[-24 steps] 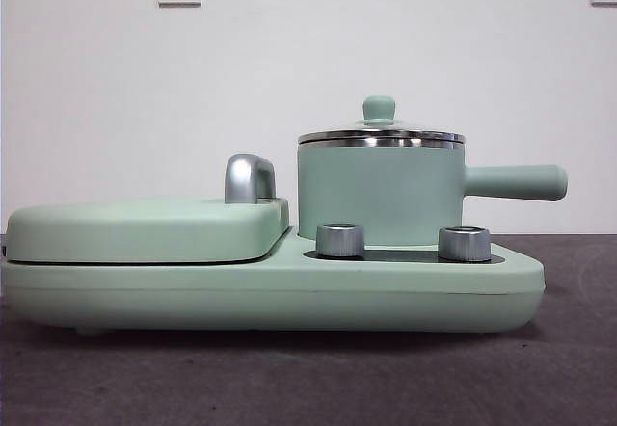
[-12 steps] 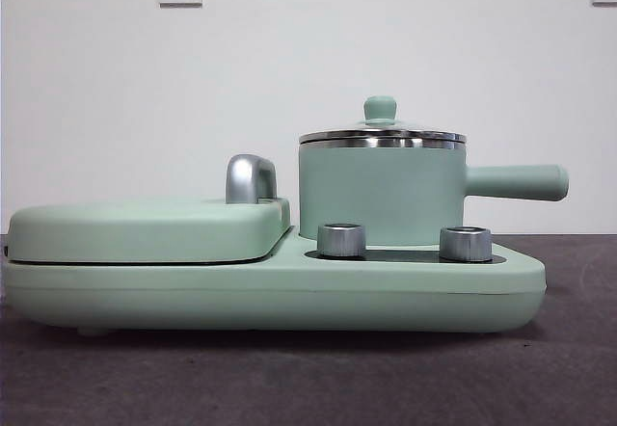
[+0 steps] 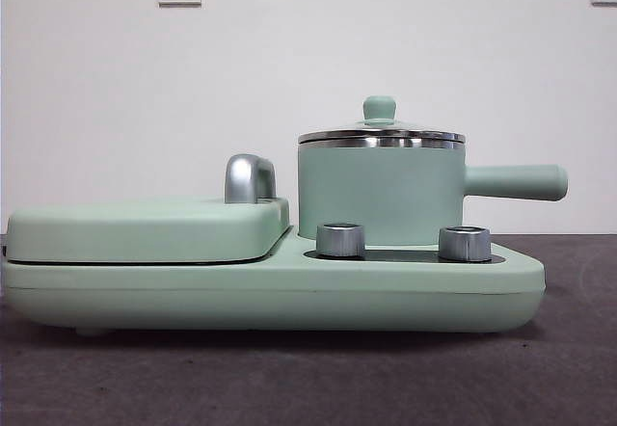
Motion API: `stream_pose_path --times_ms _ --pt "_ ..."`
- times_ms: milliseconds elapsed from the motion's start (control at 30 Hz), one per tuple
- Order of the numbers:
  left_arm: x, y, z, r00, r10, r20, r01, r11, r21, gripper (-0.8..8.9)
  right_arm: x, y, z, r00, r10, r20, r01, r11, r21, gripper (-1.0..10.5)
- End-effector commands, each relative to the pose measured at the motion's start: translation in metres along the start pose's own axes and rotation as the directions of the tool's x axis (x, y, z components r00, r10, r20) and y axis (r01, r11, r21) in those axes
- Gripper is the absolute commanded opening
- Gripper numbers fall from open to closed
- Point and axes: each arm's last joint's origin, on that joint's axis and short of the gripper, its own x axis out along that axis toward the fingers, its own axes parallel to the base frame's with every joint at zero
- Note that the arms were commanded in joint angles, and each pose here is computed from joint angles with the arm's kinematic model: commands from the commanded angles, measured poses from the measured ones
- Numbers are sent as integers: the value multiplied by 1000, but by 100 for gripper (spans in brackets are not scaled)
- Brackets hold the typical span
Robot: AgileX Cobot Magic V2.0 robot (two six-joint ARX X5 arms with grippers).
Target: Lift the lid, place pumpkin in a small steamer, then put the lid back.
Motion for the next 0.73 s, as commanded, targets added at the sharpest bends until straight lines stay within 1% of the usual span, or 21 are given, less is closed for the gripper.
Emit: stream_pose_path --times_ms 33,133,200,300,367,500,600,667,733 --pt "11 9 -20 996 57 72 -59 998 29 19 -2 1 2 1000 9 13 -9 1000 2 21" --pt "18 20 -42 980 171 104 -174 985 16 19 -2 1 2 1000 9 13 -9 1000 2 21" --pt "20 26 -55 961 260 95 -261 965 -3 19 -2 1 2 1000 9 13 -9 1000 2 21" --pt "24 33 -69 933 352 78 -351 936 -29 19 -2 1 2 1000 9 13 -9 1000 2 21" --pt "28 36 -76 926 372 67 -370 928 -37 19 -2 1 2 1000 9 13 -9 1000 2 21" --pt "33 40 -89 923 383 35 -382 923 -45 19 -2 1 2 1000 9 13 -9 1000 2 21" --pt "37 43 -96 921 386 52 -385 922 -43 19 -2 1 2 1000 9 13 -9 1000 2 21" --pt "39 44 -100 920 389 43 -387 921 -44 19 -2 1 2 1000 9 13 -9 1000 2 21" --pt "39 45 -100 912 407 54 -406 913 -42 19 -2 1 2 1000 9 13 -9 1000 2 21"
